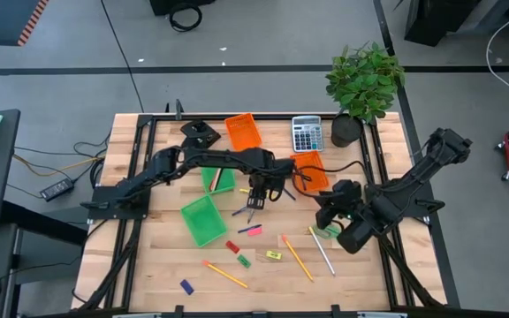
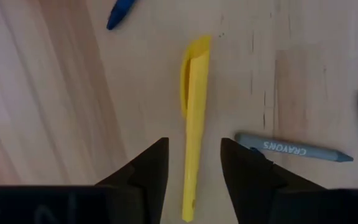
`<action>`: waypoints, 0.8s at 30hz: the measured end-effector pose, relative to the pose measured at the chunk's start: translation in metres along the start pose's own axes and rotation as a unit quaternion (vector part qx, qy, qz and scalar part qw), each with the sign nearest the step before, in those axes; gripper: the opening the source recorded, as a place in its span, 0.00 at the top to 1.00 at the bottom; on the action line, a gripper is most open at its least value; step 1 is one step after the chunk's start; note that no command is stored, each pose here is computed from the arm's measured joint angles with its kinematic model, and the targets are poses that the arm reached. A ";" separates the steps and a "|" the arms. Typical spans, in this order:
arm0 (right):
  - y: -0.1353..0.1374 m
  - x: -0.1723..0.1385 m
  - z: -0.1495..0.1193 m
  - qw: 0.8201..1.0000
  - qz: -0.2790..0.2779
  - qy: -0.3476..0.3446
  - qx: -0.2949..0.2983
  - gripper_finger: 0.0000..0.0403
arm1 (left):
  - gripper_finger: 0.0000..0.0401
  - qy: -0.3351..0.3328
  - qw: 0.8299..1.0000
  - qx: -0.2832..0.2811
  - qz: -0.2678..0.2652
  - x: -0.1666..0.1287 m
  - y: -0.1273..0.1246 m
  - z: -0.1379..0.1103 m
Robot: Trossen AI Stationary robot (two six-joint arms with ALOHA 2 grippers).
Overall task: Sort crayons/erasers/pens/pencils in bins
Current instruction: Put the yellow pen into the top green bin
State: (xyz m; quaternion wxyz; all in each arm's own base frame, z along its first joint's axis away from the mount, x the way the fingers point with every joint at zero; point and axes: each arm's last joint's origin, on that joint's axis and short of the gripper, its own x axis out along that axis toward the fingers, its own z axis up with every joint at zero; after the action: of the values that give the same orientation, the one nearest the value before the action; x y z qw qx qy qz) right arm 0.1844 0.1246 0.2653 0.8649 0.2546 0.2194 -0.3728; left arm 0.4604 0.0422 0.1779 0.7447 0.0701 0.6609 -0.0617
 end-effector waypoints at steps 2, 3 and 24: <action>0.001 -0.002 -0.003 1.000 0.006 0.003 0.001 0.71 | 0.61 -0.001 1.000 0.000 0.002 0.000 0.002 0.000; 0.002 -0.003 -0.004 1.000 0.009 0.005 0.003 0.71 | 0.61 -0.003 1.000 0.004 0.005 0.000 0.004 0.000; 0.008 -0.022 0.009 0.988 0.050 0.139 -0.050 0.71 | 0.59 0.030 0.998 -0.058 -0.007 0.030 0.009 0.000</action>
State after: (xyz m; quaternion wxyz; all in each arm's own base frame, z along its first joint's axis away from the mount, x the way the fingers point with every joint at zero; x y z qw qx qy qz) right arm 0.1783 0.1353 0.2872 0.8552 0.2708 0.3427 -0.2790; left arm 0.4657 0.0511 0.1486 0.7269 0.0245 0.6858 -0.0262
